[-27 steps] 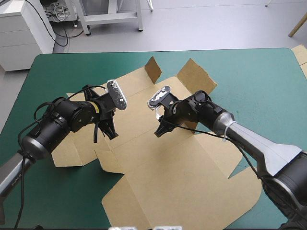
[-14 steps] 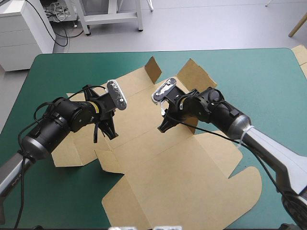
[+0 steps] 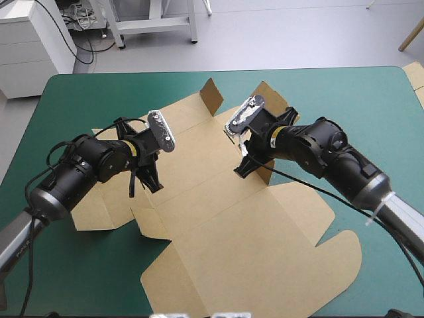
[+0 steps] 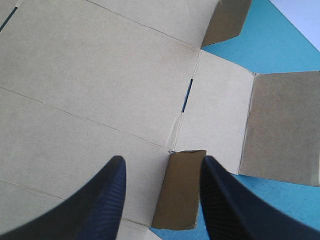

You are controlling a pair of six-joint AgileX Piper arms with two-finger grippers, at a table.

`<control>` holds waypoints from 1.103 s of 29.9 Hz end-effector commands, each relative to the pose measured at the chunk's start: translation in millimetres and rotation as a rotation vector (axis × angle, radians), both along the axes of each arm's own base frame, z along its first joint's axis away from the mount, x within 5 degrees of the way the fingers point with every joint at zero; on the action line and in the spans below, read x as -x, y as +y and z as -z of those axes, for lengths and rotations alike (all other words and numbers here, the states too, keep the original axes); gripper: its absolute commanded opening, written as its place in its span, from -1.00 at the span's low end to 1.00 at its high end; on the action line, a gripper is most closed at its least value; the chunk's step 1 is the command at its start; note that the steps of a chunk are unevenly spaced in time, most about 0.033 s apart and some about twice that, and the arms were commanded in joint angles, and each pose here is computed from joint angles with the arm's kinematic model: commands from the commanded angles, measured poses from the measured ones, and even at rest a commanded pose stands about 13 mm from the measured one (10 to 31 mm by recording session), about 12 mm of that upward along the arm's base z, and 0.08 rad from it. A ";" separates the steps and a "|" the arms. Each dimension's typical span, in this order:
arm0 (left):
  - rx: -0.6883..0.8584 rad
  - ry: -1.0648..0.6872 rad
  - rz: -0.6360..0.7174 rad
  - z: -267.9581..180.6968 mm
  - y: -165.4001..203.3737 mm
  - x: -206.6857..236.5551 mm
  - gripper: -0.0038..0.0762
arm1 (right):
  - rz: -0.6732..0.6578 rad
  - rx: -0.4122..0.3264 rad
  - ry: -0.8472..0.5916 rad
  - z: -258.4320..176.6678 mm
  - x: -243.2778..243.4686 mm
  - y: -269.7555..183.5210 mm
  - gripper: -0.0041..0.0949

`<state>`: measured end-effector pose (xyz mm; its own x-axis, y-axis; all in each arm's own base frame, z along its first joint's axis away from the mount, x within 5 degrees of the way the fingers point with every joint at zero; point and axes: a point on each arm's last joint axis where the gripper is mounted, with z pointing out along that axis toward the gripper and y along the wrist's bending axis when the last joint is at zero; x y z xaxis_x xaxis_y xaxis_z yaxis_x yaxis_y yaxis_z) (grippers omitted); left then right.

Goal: Fold the box

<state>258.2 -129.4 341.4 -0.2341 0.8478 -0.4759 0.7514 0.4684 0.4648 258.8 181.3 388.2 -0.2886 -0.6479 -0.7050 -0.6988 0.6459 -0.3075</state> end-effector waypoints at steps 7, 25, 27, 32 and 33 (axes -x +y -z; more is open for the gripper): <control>0.062 -0.092 0.006 -22.4 -1.6 2.2 -0.92 | 0.071 -0.005 -0.114 -33.9 12.9 -21.2 0.36; 0.065 -0.091 0.003 -22.4 -1.6 2.2 -0.92 | 0.216 -0.128 0.093 -23.8 -8.3 -69.1 0.54; 0.065 -0.091 0.003 -22.4 -1.6 2.2 -0.92 | 0.199 -0.151 0.109 -22.8 -9.9 -69.7 0.54; 0.065 -0.091 0.003 -22.4 -1.6 2.2 -0.92 | 0.197 -0.140 0.142 -13.7 -17.6 -66.8 0.54; 0.065 -0.091 0.003 -22.4 -1.6 2.2 -0.92 | 0.194 -0.134 0.150 -11.2 -19.5 -66.0 0.53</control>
<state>258.2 -129.4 341.4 -0.2348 0.8473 -0.4763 0.7511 0.4692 0.4644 277.3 116.4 383.0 -0.5597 -0.4981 -0.6623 -0.5947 0.7980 -0.0977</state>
